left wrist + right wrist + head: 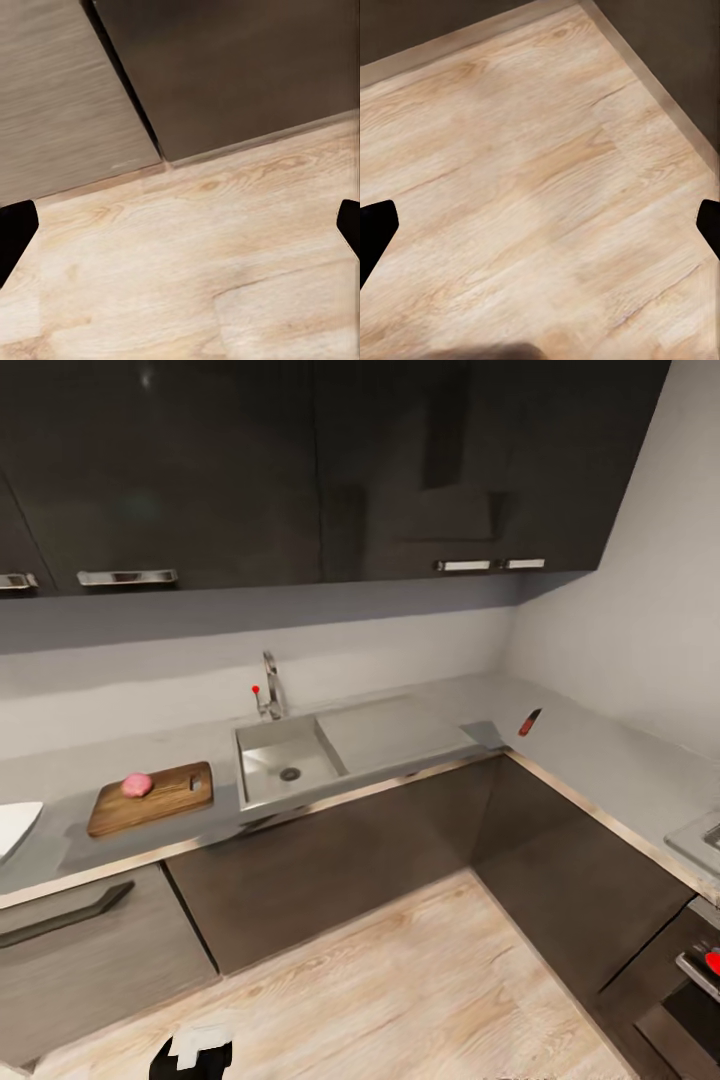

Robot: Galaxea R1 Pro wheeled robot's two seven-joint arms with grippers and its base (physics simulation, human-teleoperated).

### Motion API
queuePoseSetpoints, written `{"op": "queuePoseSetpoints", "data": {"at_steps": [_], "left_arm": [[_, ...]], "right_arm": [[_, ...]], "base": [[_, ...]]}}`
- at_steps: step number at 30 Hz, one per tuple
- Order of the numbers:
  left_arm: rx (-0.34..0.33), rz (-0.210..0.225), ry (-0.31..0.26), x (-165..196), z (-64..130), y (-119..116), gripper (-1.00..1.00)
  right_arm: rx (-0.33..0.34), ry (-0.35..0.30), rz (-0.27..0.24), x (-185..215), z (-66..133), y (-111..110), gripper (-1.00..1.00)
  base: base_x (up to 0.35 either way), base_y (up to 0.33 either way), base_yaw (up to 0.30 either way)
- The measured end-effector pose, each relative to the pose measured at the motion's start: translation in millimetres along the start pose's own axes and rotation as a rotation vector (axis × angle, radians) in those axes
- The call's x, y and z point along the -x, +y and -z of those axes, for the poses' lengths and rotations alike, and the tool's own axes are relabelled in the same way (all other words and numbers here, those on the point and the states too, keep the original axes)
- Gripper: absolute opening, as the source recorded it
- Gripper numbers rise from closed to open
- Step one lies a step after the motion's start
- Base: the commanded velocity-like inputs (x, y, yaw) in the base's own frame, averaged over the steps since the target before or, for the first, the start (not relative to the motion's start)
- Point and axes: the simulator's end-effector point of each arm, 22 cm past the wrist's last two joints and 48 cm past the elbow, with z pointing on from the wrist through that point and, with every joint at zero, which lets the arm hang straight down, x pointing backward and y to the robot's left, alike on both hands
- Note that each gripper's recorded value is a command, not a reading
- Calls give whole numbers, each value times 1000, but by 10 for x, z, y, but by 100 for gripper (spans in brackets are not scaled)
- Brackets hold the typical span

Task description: In the kitchen, take the Vidalia onion out of the sink, dice it on the chopping board with the paring knife, put the diced onion into the bowl on the countertop, then place both the paring knife and the chopping board into the sink.

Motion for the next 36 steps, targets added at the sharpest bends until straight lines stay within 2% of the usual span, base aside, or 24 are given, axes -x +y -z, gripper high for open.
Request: {"op": "queuePoseSetpoints", "data": {"at_steps": [7,10,12,13,15,18,19,25,26,27,28,29,30,33,34,36], "left_arm": [[-8,0,10,-14,15,-66,100],[-34,-27,158,-336,84,-259,100],[-56,-67,314,-671,178,-332,100],[-93,-85,412,-877,263,-398,100],[-138,-88,469,-995,317,-448,100],[-152,-91,503,-1114,376,-417,100],[-153,-95,527,-1226,443,-390,100],[-149,-103,558,-1391,541,-327,100],[-148,-104,562,-1414,556,-313,100],[-147,-105,563,-1423,562,-308,100],[-146,-106,567,-1441,569,-300,100],[-146,-106,567,-1446,577,-295,100],[-146,-107,569,-1454,580,-292,100],[-145,-108,572,-1470,591,-286,100],[-144,-108,574,-1476,592,-284,100],[-144,-109,577,-1481,596,-283,100]], "right_arm": [[3,2,1,3,-2,22,100],[-18,26,-4,-29,-16,-17,100],[-55,44,-10,86,-127,-68,100],[-94,58,-23,350,-317,-98,100],[-109,59,-21,922,-625,-43,100],[-108,52,-14,1517,-859,30,100],[-112,38,-4,1911,-968,57,100],[-162,-23,64,3400,-1143,42,100],[-171,-45,68,3817,-1131,41,100],[-175,-46,69,3944,-1122,36,100],[-185,-41,72,4280,-1091,22,100],[-191,-67,73,4727,-1012,18,100],[-196,-69,71,5001,-952,4,100],[-207,-84,65,5835,-677,-29,100],[-210,-97,56,6213,-518,-38,100],[-216,-119,52,6571,-341,-52,100]], "base": [[0,0,-72],[0,0,-6],[0,0,-2],[0,0,0],[0,0,0],[0,0,0],[0,0,0],[0,0,0],[0,0,0],[0,0,0],[0,0,0],[0,0,0],[0,0,0],[0,0,0],[0,0,0],[40,-22,0]]}}
